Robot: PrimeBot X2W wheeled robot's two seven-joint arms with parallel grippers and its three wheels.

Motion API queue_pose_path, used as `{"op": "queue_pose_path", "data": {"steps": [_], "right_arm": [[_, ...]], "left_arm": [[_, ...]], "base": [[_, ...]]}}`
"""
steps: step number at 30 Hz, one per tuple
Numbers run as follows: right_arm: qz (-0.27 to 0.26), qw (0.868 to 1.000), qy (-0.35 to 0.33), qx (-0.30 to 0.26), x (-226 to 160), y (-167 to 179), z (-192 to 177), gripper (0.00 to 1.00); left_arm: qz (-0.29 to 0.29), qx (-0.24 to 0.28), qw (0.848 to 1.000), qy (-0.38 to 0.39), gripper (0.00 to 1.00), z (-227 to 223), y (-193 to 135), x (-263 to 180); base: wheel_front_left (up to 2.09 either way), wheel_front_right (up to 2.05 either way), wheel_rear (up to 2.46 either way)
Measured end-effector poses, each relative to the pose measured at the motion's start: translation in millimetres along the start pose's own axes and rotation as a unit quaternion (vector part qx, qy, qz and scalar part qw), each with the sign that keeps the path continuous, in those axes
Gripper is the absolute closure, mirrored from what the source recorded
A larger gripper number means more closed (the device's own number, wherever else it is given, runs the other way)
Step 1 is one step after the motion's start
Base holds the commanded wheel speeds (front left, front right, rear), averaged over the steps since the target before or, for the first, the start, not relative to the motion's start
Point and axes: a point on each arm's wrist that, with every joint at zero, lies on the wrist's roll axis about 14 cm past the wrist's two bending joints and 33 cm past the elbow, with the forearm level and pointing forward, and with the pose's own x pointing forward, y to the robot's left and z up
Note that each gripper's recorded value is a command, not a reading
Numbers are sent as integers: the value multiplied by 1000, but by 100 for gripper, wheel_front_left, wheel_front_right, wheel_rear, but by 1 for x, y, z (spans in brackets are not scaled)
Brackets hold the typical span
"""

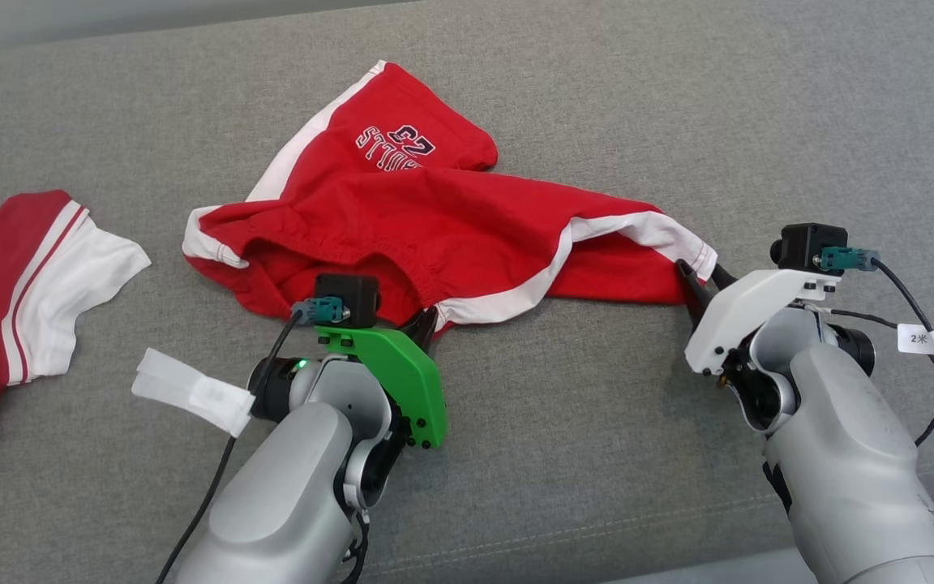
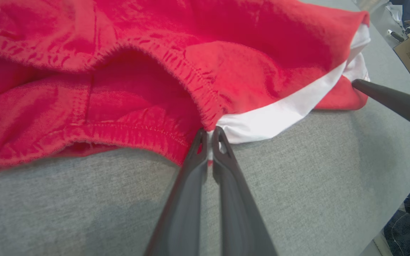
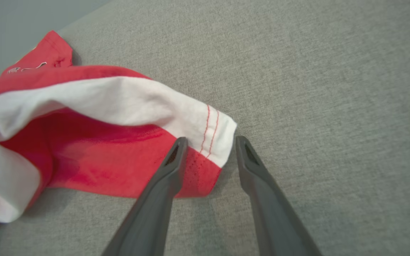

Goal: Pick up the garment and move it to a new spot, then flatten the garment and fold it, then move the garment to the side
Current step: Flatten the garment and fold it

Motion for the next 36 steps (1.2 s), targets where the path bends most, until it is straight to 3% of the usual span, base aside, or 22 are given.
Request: {"op": "queue_pose_path", "data": {"steps": [1, 2, 5, 14, 19, 22, 30, 36], "right_arm": [[0, 1000, 2, 1, 0, 0, -1, 55], [0, 1000, 3, 1, 1, 0, -2, 61], [3, 1000, 0, -1, 2, 3, 1, 100], [8, 999, -38, -11, -1, 8, 18, 100], [29, 996, -77, -24, -6, 23, 46, 100], [48, 993, -91, -57, -6, 42, 67, 100], [107, 972, -139, -157, -4, 106, 136, 100], [127, 948, -188, -225, 8, 140, 196, 100]], "left_arm": [[2, 0, 1000, 0, 100, 0, 1, -1], [4, 0, 1000, -1, 100, 1, 3, -1], [5, 1, 1000, -2, 100, 2, 4, -2], [16, -11, 999, -46, 100, 24, 8, -8], [12, -40, 992, -119, 100, 67, 8, -21], [10, -26, 987, -161, 100, 104, 10, -30], [-10, 6, 970, -241, 100, 196, 12, -42], [-23, 19, 952, -306, 100, 270, 24, -47]], "base": [[0, 0, 0], [0, 0, 0], [0, 0, 0], [0, 0, 0], [0, 0, 0], [0, 0, 0], [0, 0, 0], [0, 0, 0]]}}
